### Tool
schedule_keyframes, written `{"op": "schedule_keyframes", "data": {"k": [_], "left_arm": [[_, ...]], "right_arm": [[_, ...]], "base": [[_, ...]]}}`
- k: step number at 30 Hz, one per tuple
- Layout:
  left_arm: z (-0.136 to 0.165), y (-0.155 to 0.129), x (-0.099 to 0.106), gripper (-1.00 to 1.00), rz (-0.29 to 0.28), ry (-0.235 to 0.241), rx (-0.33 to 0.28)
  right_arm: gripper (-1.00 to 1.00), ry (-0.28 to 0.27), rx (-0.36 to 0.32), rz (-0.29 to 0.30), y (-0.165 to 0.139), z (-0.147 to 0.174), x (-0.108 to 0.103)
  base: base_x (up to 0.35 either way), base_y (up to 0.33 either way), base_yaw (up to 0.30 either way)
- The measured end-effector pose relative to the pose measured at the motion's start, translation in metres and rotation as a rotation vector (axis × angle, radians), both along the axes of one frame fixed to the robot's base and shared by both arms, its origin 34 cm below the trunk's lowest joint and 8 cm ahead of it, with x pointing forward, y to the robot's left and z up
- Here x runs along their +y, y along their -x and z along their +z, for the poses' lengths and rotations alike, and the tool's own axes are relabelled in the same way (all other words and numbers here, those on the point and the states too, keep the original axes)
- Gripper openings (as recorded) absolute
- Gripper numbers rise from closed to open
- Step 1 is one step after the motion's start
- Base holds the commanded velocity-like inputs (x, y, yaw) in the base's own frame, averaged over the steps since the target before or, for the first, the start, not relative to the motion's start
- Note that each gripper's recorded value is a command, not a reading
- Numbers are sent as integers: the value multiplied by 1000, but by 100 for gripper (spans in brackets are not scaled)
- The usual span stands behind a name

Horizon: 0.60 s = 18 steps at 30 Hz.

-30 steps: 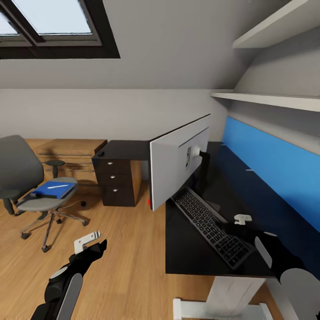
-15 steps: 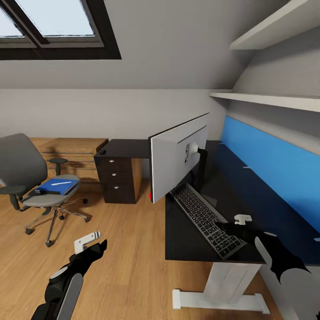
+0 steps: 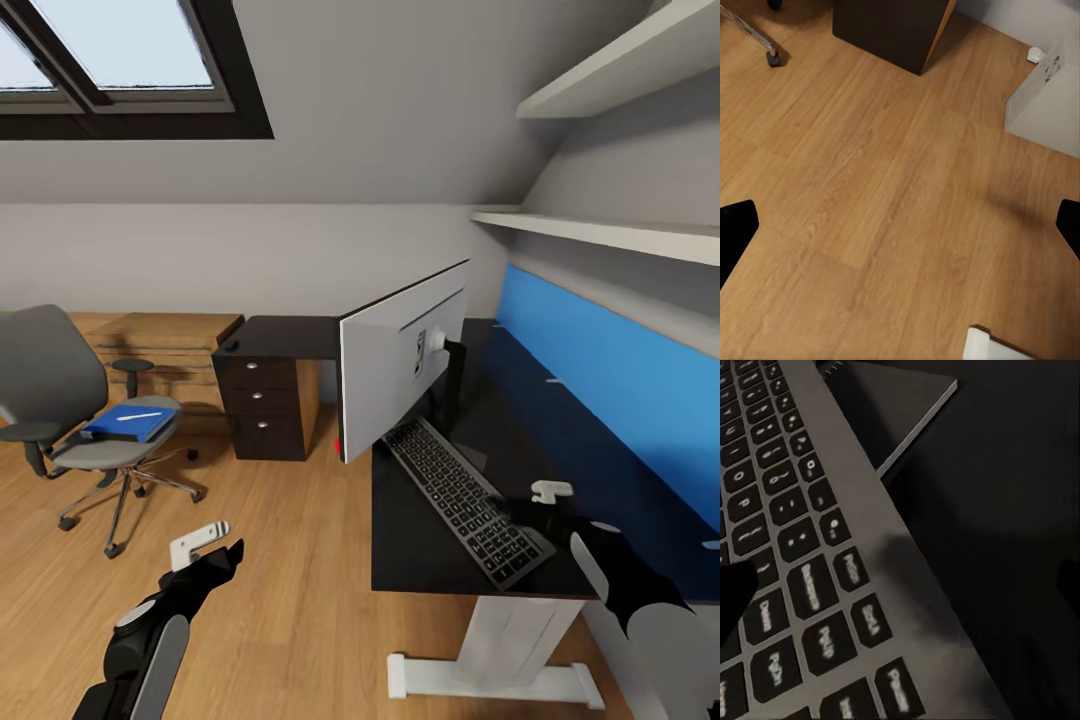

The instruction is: In the bedroom, organize the workspace by keeping the computer under the desk, ensuring the monitor is on the desk, placing the keyboard on the desk next to the monitor, placing the mouse on the desk next to the keyboard, moving the folder from the swivel chair onto the desk next to the mouse, stacking the notebook on top of the folder with the pen on top of the notebook, and positioning the swivel chair next to the desk.

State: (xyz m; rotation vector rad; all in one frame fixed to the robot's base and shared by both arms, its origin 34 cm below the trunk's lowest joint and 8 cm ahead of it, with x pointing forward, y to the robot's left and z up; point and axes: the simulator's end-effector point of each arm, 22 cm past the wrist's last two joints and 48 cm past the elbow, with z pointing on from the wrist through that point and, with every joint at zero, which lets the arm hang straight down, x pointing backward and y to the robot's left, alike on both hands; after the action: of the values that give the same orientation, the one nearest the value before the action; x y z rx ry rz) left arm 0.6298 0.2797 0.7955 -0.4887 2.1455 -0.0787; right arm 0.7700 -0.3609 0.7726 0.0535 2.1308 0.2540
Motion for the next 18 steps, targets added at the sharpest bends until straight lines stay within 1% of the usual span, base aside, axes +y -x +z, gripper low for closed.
{"op": "schedule_keyframes", "data": {"k": [1, 3, 7, 8, 9, 11, 12, 16, 18], "left_arm": [[0, 0, -1, 100, -1, 0, 0], [0, 0, -1, 100, -4, 1, -1], [-1, 0, -2, 100, -6, 3, 0], [-1, 0, -3, 100, -9, 3, 0], [-1, 0, -3, 100, -10, 3, 0], [-1, 0, -6, 100, -17, 2, 1], [-1, 0, -7, 100, -18, 2, 1], [-1, -1, -12, 100, -29, 2, 2], [-1, -1, -16, 100, -37, 1, 1]], "right_arm": [[100, 11, -12, -13, -2, 1, -3], [100, 14, -23, -21, -3, 3, -5], [100, 9, -29, -20, -4, 4, -3], [100, -3, -39, 0, -5, 6, 6], [100, -5, -44, 4, -5, 6, 9], [100, -3, -91, 17, -10, 13, 19], [100, 0, -113, 19, -12, 17, 20], [100, 2, -130, 21, -14, 20, 22], [100, 2, -133, 22, -14, 20, 23]], "base": [[0, 0, 0], [0, 0, 0], [36, 0, 0], [176, 0, 0], [242, 0, 0], [178, 0, 0], [118, 0, 0], [58, 0, 0], [157, 0, 0]]}}
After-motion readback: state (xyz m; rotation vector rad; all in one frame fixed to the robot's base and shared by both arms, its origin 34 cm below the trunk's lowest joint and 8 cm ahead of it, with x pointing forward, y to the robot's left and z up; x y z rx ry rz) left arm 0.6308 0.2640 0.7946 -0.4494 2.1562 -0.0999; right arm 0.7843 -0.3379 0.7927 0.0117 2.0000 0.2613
